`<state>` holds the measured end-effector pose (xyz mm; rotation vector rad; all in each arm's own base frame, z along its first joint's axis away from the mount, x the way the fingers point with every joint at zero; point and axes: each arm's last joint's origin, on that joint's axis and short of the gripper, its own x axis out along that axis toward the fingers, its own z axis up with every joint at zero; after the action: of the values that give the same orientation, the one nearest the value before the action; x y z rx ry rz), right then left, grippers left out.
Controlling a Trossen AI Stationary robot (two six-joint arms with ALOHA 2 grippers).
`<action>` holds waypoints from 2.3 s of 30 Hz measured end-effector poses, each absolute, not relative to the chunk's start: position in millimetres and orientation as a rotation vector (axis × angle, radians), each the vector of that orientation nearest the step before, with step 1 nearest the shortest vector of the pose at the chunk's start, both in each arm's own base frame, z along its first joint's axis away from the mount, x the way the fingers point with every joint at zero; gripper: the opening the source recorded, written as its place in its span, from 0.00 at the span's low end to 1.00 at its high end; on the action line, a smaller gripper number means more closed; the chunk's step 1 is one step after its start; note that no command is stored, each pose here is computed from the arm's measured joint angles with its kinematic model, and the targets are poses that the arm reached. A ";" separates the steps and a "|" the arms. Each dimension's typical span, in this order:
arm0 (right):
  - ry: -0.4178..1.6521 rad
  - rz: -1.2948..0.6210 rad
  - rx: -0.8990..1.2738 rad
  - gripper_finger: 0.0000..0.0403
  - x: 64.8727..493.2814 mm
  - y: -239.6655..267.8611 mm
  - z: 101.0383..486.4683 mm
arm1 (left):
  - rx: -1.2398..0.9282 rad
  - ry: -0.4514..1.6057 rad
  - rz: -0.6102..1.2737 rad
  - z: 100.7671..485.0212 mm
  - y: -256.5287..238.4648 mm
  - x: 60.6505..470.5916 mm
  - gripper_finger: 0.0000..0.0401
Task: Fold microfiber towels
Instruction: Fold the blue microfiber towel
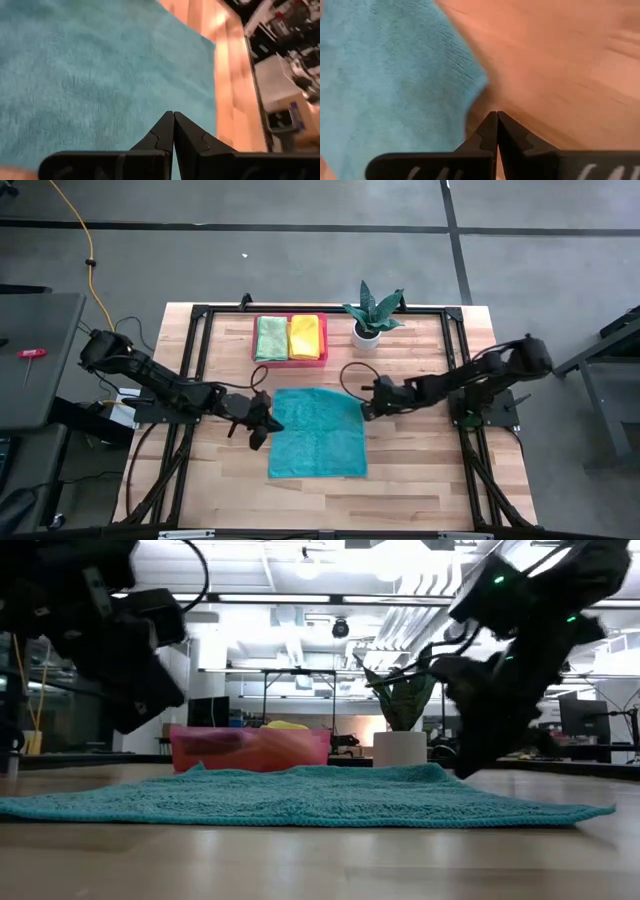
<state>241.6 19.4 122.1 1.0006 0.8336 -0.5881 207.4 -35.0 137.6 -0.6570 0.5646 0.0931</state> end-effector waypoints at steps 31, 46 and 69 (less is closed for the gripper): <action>0.523 -0.329 1.103 0.00 280.9 25.5 133.7 | -0.620 0.815 0.113 88.0 -57.6 253.6 0.00; 0.781 -0.274 1.120 0.00 258.3 87.3 120.2 | -0.532 0.938 -0.093 85.3 -64.4 247.8 0.00; 0.718 -0.570 1.151 0.00 258.1 70.8 101.1 | -0.530 0.695 -0.113 145.6 -49.8 271.9 0.00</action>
<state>258.1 70.8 101.1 1.1505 0.7179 -0.5705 271.9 -49.8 145.6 -0.5302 0.6945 -0.1135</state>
